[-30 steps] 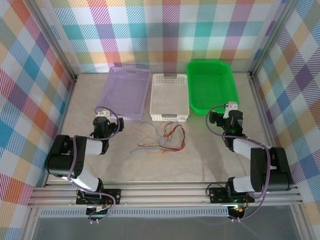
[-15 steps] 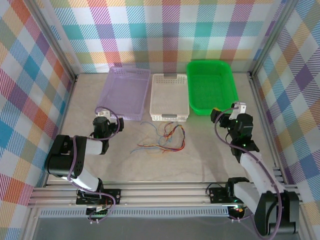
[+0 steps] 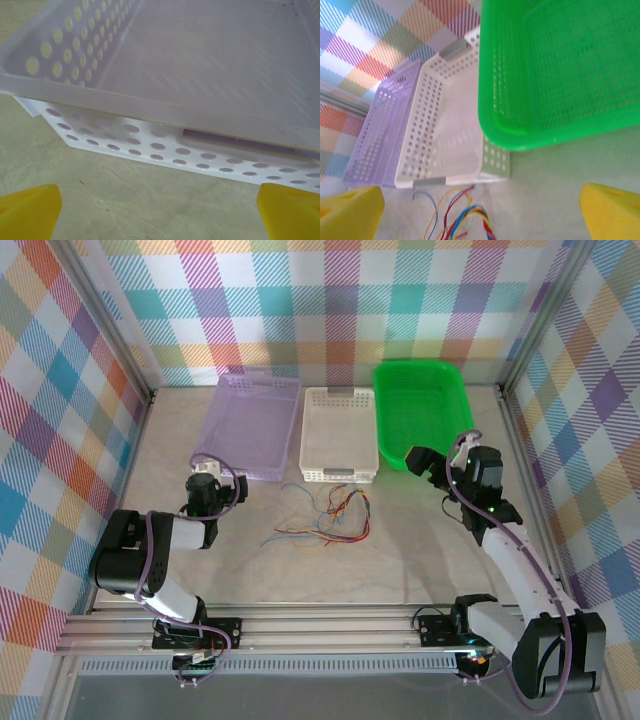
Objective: Untangle the cables
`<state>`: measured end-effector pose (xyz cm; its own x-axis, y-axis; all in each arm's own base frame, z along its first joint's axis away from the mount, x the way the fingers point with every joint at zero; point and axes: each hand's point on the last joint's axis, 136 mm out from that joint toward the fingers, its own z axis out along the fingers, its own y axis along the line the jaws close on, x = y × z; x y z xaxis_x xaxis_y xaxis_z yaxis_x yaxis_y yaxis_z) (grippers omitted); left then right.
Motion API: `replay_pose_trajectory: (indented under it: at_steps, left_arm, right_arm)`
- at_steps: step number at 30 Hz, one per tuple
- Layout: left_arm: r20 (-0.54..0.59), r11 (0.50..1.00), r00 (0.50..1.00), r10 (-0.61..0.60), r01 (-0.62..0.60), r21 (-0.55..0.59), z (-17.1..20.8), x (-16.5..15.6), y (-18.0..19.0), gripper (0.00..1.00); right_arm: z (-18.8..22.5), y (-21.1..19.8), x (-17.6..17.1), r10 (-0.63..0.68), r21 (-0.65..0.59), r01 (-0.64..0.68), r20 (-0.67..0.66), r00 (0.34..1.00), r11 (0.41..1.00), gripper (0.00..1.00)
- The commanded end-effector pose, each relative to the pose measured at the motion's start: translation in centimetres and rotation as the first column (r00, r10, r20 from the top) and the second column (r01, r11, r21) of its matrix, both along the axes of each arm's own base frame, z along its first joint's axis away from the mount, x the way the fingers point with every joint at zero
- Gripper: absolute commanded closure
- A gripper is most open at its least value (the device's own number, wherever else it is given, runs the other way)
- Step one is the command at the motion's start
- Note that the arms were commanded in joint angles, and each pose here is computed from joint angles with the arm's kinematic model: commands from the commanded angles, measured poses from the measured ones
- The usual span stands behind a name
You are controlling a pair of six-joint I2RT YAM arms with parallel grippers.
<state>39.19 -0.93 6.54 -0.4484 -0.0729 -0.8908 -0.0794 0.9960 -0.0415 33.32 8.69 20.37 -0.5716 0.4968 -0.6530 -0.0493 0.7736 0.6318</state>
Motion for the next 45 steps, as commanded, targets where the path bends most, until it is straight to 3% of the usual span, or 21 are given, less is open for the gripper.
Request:
replay_pose_trajectory:
  at_steps: [1, 7, 10, 18, 26, 29, 31, 33, 38, 45]
  left_arm:
    - [0.050, 1.000, 0.999, -0.008, 0.008, -0.004, 1.3, 0.6, 0.0, 0.00]
    - [0.065, 1.000, 0.998, 0.005, -0.005, -0.002, 1.7, 0.5, 0.3, 0.00]
    - [0.068, 0.998, 0.996, 0.056, -0.056, -0.004, 3.4, 0.1, 1.1, 0.00]
    - [0.082, 0.999, 0.997, 0.004, 0.000, -0.052, 6.6, -2.5, 0.1, 0.00]
    - [0.212, 0.981, 0.971, -0.107, 0.138, -0.139, 13.7, -6.2, -2.5, 0.00]
    - [0.287, 0.956, 0.953, -0.100, 0.172, -0.237, 17.0, -8.1, -3.2, 0.00]
    - [0.244, 0.928, 0.968, 0.065, 0.031, -0.370, 18.1, -9.0, -1.3, 0.00]
    - [0.156, 0.898, 0.978, 0.138, -0.057, -0.437, 18.3, -10.0, -0.6, 0.00]
    - [0.002, 0.869, 0.993, 0.119, -0.103, -0.484, 18.6, -11.4, -1.3, 0.00]
    - [-0.193, 0.836, 0.974, 0.120, -0.204, -0.510, 16.4, -12.4, -1.8, 0.00]
  right_arm:
    - [0.2, 0.2, -1.6, -0.003, 0.069, 0.002, 0.016, 1.000, 0.998, 0.00]
    - [0.6, 0.2, -2.9, 0.015, 0.051, -0.019, 0.085, 0.996, 0.998, 0.00]
    - [0.0, 0.5, -3.0, 0.022, 0.074, -0.025, 0.052, 0.998, 0.997, 0.00]
    - [-3.3, 1.9, -3.6, 0.101, 0.074, -0.097, -0.064, 0.993, 0.993, 0.00]
    - [-6.3, 4.7, -5.8, 0.156, -0.039, -0.164, -0.146, 0.977, 0.986, 0.00]
    - [-7.4, 5.5, -6.6, 0.153, -0.083, -0.171, -0.181, 0.971, 0.982, 0.00]
    - [-8.2, 5.9, -6.9, 0.153, -0.098, -0.177, -0.213, 0.965, 0.979, 0.00]
    - [-9.2, 6.2, -7.1, 0.153, -0.112, -0.184, -0.242, 0.958, 0.976, 0.00]
    - [-10.8, 7.9, -7.5, 0.186, -0.157, -0.238, -0.288, 0.939, 0.958, 0.00]
    - [-14.0, 10.2, -6.9, 0.224, -0.195, -0.314, -0.380, 0.898, 0.929, 0.10]
